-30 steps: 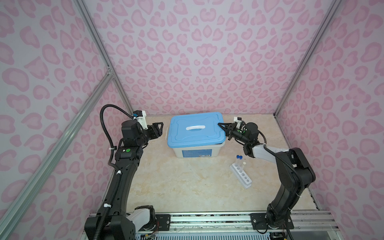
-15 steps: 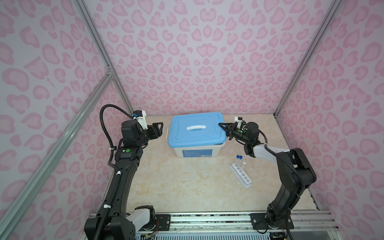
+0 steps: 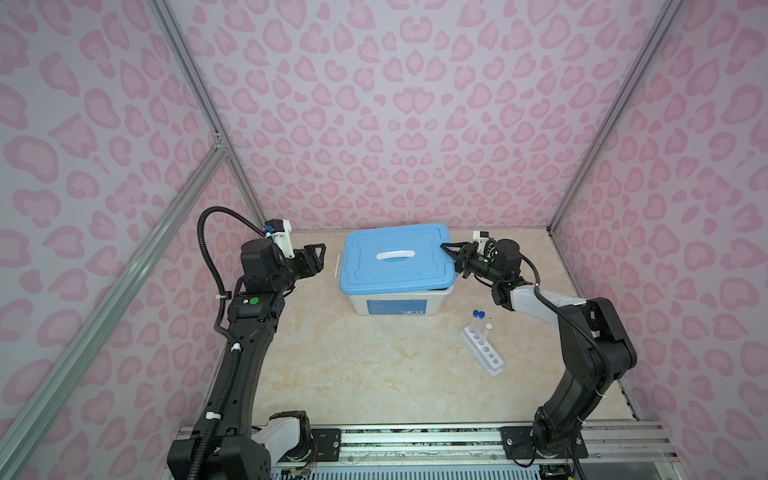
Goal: Organize the chemistry lab equipment
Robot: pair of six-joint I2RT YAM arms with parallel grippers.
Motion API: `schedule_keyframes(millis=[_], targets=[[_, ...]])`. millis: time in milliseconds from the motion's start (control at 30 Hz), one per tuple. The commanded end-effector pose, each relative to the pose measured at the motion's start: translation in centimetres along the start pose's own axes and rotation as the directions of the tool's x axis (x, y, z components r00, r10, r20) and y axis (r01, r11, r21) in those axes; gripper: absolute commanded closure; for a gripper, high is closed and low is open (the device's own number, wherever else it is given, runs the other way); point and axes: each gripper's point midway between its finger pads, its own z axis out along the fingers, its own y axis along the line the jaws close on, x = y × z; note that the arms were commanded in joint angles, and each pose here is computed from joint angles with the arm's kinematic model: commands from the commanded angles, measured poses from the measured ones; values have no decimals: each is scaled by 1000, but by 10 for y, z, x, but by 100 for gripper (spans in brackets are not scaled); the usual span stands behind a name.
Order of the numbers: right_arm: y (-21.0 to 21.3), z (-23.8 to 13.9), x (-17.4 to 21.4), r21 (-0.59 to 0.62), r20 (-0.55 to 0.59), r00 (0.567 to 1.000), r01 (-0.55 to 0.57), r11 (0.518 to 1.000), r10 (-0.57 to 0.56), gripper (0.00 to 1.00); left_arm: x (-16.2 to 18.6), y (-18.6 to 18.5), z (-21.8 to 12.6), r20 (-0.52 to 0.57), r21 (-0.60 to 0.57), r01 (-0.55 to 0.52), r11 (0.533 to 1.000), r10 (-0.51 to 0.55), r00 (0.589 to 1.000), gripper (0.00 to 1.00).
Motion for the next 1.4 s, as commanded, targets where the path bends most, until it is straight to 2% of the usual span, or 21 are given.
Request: schedule_keyframes(millis=[0, 267, 1367], targets=[[2, -1, 1, -3, -10, 999, 33, 999, -33, 72, -8, -3, -5, 24, -6, -29, 1000, 29, 999, 32], [-4, -9, -1, 48, -4, 997, 75, 996, -75, 63, -3, -3, -4, 10, 5, -27, 1000, 27, 1000, 32], [-34, -21, -8, 148, -23, 993, 121, 982, -119, 65, -3, -6, -6, 9, 16, -33, 999, 33, 999, 31]])
